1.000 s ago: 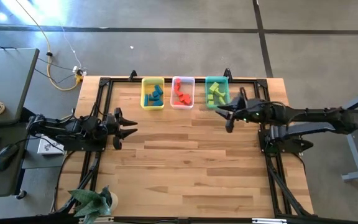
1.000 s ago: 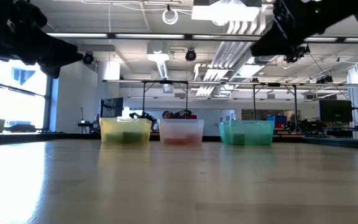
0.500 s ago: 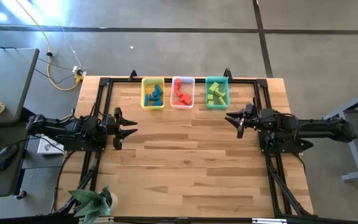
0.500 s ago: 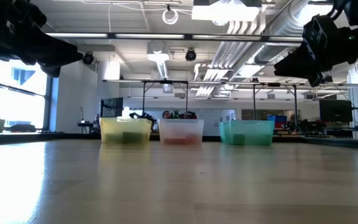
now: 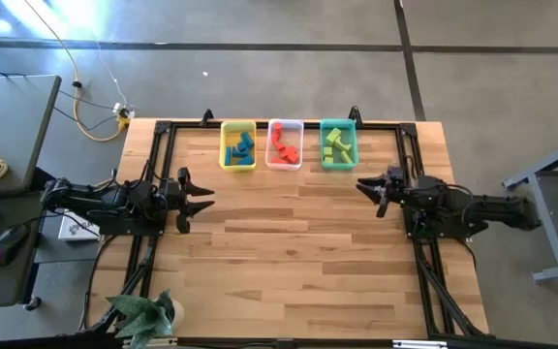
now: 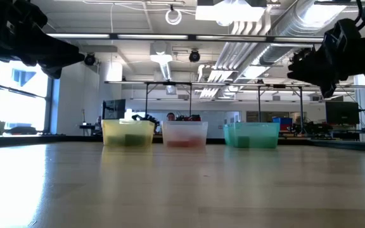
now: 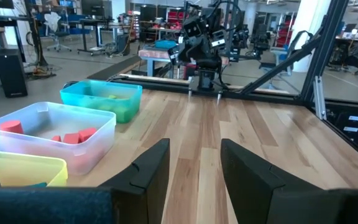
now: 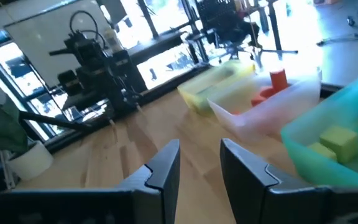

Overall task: Sort & place blocks by color
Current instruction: Return to Home Position

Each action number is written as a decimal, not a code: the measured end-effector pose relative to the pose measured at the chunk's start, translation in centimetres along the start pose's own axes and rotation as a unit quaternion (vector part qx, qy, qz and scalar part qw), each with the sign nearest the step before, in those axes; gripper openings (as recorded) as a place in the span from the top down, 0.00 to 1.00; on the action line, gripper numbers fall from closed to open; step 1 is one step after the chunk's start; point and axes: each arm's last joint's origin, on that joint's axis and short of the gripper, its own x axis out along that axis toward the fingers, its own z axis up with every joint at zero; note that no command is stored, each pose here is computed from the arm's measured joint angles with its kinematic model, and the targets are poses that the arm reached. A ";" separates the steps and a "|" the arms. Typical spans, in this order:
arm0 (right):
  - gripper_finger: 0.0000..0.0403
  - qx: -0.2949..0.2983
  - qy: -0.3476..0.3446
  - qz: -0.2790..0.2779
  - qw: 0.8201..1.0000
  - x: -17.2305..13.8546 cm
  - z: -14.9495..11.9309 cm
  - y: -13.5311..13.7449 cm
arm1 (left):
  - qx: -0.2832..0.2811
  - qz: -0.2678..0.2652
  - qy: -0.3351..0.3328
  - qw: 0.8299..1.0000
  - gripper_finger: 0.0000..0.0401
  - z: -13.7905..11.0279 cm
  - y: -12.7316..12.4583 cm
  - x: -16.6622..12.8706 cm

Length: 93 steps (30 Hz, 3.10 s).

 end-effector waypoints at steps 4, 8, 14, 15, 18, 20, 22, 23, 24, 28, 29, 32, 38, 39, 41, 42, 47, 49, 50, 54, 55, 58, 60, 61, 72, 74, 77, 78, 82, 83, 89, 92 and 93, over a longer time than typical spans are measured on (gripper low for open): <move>0.74 -0.010 -0.016 0.015 1.000 -0.3 0.3 0.1 | 0.000 0.000 0.000 1.000 0.67 0.0 0.0 0.0; 0.74 -0.018 -0.023 0.018 0.999 -0.4 0.4 0.1 | 0.000 0.000 0.000 1.000 0.67 0.0 0.0 0.0; 0.74 0.002 -0.034 -0.003 0.999 -0.4 0.5 0.0 | 0.000 0.000 0.000 1.000 0.67 0.0 0.0 0.0; 0.74 0.004 -0.034 -0.003 0.999 -0.4 0.5 0.0 | 0.000 0.000 0.000 1.000 0.67 0.0 0.0 0.0; 0.74 -0.007 -0.032 0.002 0.999 -0.4 0.5 0.0 | 0.000 0.000 0.000 1.000 0.67 0.0 0.0 0.0; 0.74 -0.026 -0.030 0.005 0.999 -0.4 0.4 0.1 | 0.000 0.000 0.000 1.000 0.67 0.0 0.0 0.0; 0.74 -0.045 -0.029 0.005 0.999 -0.4 0.4 0.1 | 0.000 0.000 0.000 1.000 0.67 0.0 0.0 0.0; 0.74 -0.054 -0.029 0.005 0.998 -0.4 0.4 0.1 | 0.000 0.000 0.000 1.000 0.67 0.0 0.0 0.0; 0.74 -0.060 -0.029 0.005 0.998 -0.4 0.4 0.1 | 0.000 0.000 0.000 1.000 0.67 0.0 0.0 0.0; 0.74 -0.075 -0.029 0.005 0.997 -0.4 0.4 0.1 | 0.000 0.000 0.000 1.000 0.67 0.0 0.0 0.0; 0.74 -0.075 -0.029 0.005 0.997 -0.4 0.4 0.1 | 0.000 0.000 0.000 1.000 0.67 0.0 0.0 0.0; 0.74 -0.071 -0.029 0.005 0.997 -0.4 0.4 0.1 | 0.000 0.000 0.000 1.000 0.67 0.0 0.0 0.0; 0.74 -0.075 -0.029 0.005 0.997 -0.4 0.4 0.1 | 0.000 0.000 0.000 1.000 0.67 0.0 0.0 0.0; 0.74 -0.075 -0.029 0.005 0.997 -0.4 0.4 0.1 | 0.000 0.000 0.000 1.000 0.67 0.0 0.0 0.0; 0.74 -0.071 -0.029 0.005 0.997 -0.4 0.4 0.1 | 0.000 0.000 0.000 1.000 0.67 0.0 0.0 0.0; 0.74 -0.072 -0.029 0.005 0.997 -0.4 0.4 0.1 | 0.000 0.000 0.000 1.000 0.67 0.0 0.0 0.0; 0.74 -0.072 -0.029 0.005 0.997 -0.4 0.4 0.1 | 0.000 0.000 0.000 1.000 0.67 0.0 0.0 0.0; 0.74 -0.072 -0.029 0.005 0.997 -0.4 0.4 0.1 | 0.000 0.000 0.000 1.000 0.67 0.0 0.0 0.0; 0.74 -0.072 -0.029 0.005 0.997 -0.4 0.4 0.1 | 0.000 0.000 0.000 1.000 0.67 0.0 0.0 0.0; 0.74 -0.072 -0.029 0.005 0.997 -0.4 0.4 0.1 | 0.000 0.000 0.000 1.000 0.67 0.0 0.0 0.0; 0.74 -0.072 -0.029 0.005 0.997 -0.4 0.4 0.1 | 0.000 0.000 0.000 1.000 0.67 0.0 0.0 0.0; 0.74 -0.072 -0.029 0.005 0.997 -0.4 0.4 0.1 | 0.000 -0.001 0.000 1.000 0.67 0.0 0.0 0.0; 0.74 -0.072 -0.029 0.005 0.997 -0.4 0.4 0.1 | 0.000 -0.001 0.000 1.000 0.67 0.0 0.0 0.0; 0.74 -0.072 -0.029 0.005 0.997 -0.4 0.4 0.1 | 0.000 0.000 0.000 1.000 0.67 0.0 0.0 0.0; 0.74 -0.072 -0.029 0.005 0.997 -0.4 0.4 0.1 | 0.000 0.000 0.000 1.000 0.67 0.0 0.0 0.0; 0.74 -0.072 -0.029 0.005 0.997 -0.4 0.4 0.1 | 0.000 0.000 0.000 1.000 0.67 0.0 0.0 0.0; 0.74 -0.072 -0.029 0.005 0.997 -0.4 0.4 0.1 | 0.000 0.000 0.000 1.000 0.67 0.0 0.0 0.0; 0.74 -0.072 -0.029 0.005 0.997 -0.4 0.4 0.1 | 0.000 0.000 0.000 1.000 0.67 0.0 0.0 0.0; 0.74 -0.072 -0.029 0.005 0.997 -0.4 0.4 0.1 | 0.000 0.000 0.000 1.000 0.67 0.0 0.0 0.0; 0.74 -0.072 -0.029 0.005 0.997 -0.4 0.4 0.1 | 0.000 0.000 0.000 1.000 0.67 0.0 0.0 0.0; 0.74 -0.072 -0.029 0.005 0.997 -0.4 0.4 0.1 | 0.000 0.000 0.000 1.000 0.67 0.0 0.0 0.0; 0.74 -0.072 -0.029 0.005 0.997 -0.4 0.4 0.1 | 0.000 0.000 0.000 1.000 0.67 0.0 0.0 0.0; 0.74 -0.072 -0.029 0.005 0.997 -0.4 0.4 0.1 | 0.000 0.000 0.000 1.000 0.67 0.0 0.0 0.0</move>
